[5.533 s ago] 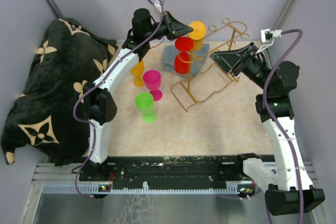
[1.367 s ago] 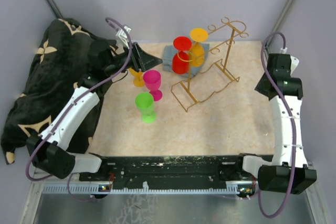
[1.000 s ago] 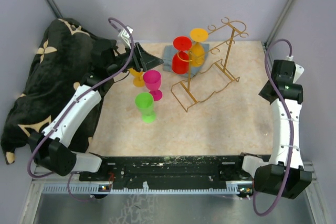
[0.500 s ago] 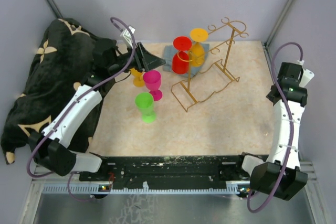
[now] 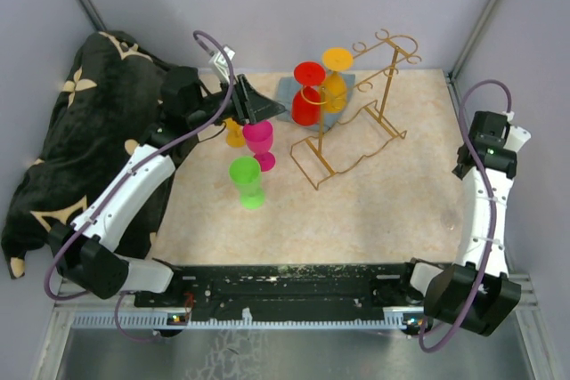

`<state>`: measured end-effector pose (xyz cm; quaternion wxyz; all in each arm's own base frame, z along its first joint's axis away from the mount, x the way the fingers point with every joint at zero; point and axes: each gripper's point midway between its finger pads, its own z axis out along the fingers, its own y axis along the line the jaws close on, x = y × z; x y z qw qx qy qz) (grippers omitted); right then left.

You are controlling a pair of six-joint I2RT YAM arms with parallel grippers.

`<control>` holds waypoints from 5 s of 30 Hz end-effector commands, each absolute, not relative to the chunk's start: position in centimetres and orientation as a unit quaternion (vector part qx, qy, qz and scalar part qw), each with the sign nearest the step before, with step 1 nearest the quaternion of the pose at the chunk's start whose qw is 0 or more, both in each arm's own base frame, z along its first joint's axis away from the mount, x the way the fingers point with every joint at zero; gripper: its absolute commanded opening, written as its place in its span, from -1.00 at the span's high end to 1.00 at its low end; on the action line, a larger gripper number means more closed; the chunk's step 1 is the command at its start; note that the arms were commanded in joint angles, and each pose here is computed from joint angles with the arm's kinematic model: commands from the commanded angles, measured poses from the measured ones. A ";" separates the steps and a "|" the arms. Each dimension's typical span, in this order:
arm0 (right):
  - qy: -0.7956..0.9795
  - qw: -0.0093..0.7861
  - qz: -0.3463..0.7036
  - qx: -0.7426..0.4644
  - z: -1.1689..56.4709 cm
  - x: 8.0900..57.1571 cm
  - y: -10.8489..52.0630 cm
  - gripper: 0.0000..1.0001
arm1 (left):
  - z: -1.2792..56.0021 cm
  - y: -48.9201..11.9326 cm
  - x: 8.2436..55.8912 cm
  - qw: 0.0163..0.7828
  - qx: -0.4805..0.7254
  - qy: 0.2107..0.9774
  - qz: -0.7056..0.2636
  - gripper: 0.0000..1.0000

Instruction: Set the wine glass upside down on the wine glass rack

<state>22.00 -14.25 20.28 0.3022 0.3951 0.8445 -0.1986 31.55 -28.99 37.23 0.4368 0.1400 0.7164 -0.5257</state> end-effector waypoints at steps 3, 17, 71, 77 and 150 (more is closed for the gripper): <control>0.835 0.313 -0.199 0.406 20.1 21.7 -14.5 0.23 | 38.5 -28.9 31.1 0.454 0.148 0.705 -0.524 -0.18; 0.847 0.294 -0.191 0.401 17.9 21.5 -14.1 0.36 | 37.9 -29.0 31.4 0.456 0.150 0.707 -0.520 -0.19; 0.561 0.756 0.200 0.271 53.9 28.6 -4.4 1.00 | 43.2 -28.7 32.2 0.492 0.146 0.687 -0.514 -0.22; 0.486 0.797 0.313 0.175 60.7 27.7 -0.5 1.00 | 44.6 -29.0 32.1 0.493 0.146 0.674 -0.531 -0.23; 0.322 0.449 0.801 -0.228 56.2 26.3 18.5 1.00 | 56.8 -24.4 26.6 0.260 0.121 0.251 -0.925 0.43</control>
